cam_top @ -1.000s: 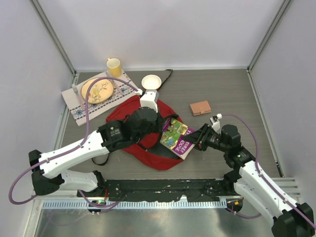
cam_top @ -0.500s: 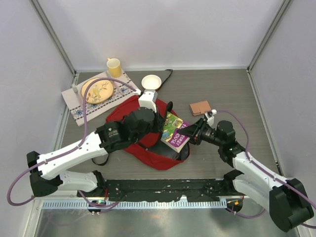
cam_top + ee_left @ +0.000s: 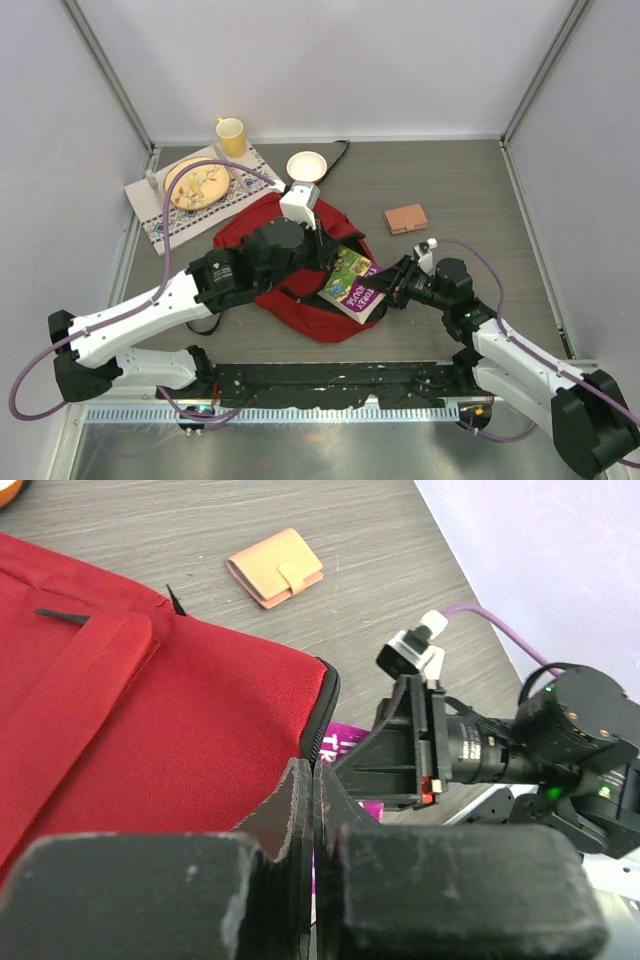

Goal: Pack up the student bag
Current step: Place the book in the student bag, then zip the student bag at the center of the board.

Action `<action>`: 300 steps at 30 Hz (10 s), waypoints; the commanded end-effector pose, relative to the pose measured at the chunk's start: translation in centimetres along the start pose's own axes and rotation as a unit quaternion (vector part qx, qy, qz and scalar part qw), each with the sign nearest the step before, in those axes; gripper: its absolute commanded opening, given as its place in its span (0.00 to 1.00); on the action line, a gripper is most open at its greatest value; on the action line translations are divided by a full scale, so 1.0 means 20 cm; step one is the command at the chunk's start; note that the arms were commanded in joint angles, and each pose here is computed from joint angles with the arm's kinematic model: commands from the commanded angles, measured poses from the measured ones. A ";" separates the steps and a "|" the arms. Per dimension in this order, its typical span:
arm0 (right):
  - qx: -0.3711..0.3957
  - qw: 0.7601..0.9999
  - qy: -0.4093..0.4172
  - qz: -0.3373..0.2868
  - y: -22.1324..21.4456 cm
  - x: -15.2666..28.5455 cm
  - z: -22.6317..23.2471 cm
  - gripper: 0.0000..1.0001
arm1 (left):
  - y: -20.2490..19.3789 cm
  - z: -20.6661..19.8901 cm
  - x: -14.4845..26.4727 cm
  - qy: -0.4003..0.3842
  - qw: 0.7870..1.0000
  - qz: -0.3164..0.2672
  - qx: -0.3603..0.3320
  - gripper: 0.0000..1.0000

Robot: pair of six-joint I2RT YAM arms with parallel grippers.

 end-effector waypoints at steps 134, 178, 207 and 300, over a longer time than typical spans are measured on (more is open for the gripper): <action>0.275 0.875 -0.236 -0.321 0.07 0.16 -0.01 0.02 | -0.47 -0.18 -0.22 -0.125 0.982 0.100 0.104 0.39; 0.314 0.902 -0.246 -0.166 -0.02 -0.10 -0.02 0.68 | -0.81 0.49 0.29 0.154 0.968 0.092 0.175 0.89; 0.306 0.892 -0.219 -0.252 -0.01 0.15 0.14 0.69 | -0.84 0.47 0.10 0.160 0.966 0.074 0.189 0.95; 0.502 0.842 -0.194 -0.043 -0.52 -0.13 0.09 0.46 | -0.58 0.14 -0.28 0.004 0.967 0.097 0.234 0.00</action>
Point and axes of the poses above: each gripper's point midway between its finger pads, its own x axis back along the fingers, its own z axis along the line the jaws close on, y = z × x, the point moved 8 cm from there along x, back along the fingers, and after that the axes turned 11 degrees about -x, right-handed, at the moved point
